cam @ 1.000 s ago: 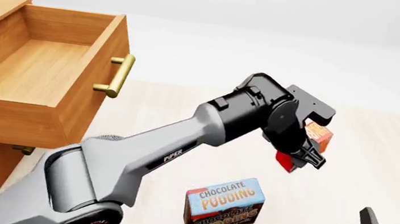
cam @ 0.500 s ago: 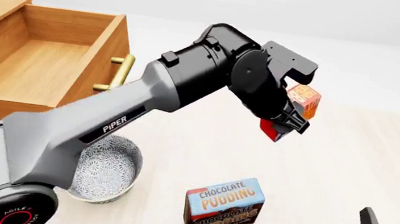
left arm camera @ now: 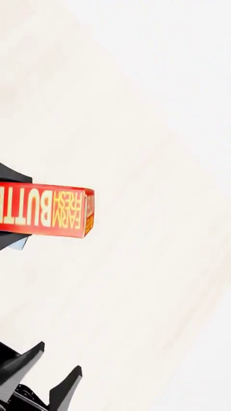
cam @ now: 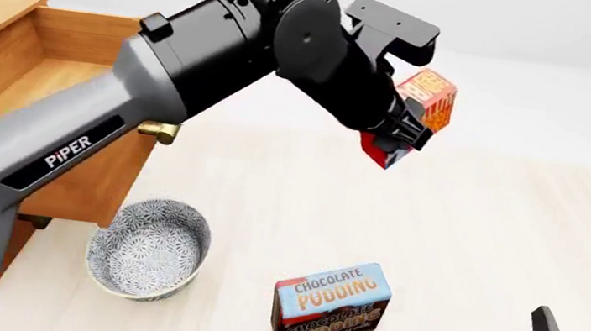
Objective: Put the butter at the back in the top drawer of the cabinet and close it.
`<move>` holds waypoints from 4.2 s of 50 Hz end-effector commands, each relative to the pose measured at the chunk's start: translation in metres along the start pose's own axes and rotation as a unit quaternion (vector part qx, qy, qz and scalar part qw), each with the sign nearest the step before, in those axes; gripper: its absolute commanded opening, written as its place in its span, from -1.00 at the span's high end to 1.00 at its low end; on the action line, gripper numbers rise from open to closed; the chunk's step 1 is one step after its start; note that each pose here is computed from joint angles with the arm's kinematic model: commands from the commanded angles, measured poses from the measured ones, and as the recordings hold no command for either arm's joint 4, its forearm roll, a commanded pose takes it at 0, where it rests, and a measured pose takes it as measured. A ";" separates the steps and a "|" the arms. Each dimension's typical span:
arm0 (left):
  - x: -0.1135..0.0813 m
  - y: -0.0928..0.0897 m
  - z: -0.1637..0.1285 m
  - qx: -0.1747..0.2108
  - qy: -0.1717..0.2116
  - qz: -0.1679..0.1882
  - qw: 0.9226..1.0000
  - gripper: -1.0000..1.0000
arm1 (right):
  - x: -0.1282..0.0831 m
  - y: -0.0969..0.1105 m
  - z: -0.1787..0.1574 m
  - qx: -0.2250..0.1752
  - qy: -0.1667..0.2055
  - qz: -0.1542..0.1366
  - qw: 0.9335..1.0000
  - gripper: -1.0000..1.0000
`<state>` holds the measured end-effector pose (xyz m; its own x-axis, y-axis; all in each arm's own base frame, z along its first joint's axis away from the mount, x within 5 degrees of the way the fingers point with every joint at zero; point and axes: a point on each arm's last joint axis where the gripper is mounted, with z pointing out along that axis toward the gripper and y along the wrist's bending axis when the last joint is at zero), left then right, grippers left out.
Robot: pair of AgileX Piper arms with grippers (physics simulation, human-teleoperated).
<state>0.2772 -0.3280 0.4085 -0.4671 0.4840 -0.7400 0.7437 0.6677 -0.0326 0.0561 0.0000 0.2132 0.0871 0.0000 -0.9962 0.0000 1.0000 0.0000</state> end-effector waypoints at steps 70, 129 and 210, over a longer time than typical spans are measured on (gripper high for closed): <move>0.039 0.117 -0.203 -0.170 -0.070 -0.076 0.980 1.00 | 0.000 0.000 0.000 0.000 0.000 0.000 1.000 -1.00; 0.100 0.167 -0.249 -0.287 -0.025 -0.126 0.949 1.00 | 0.000 0.000 0.000 0.000 0.000 0.000 1.000 -1.00; 0.151 0.235 -0.185 -0.306 0.055 -0.195 0.930 1.00 | 0.000 0.000 0.000 0.000 0.000 0.000 1.000 -1.00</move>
<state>0.2888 0.0066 0.4132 -0.7280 0.1611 -0.6664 0.1084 0.9868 0.1200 0.0561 0.0000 0.2132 0.0871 0.0000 -0.9962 0.0000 1.0000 0.0000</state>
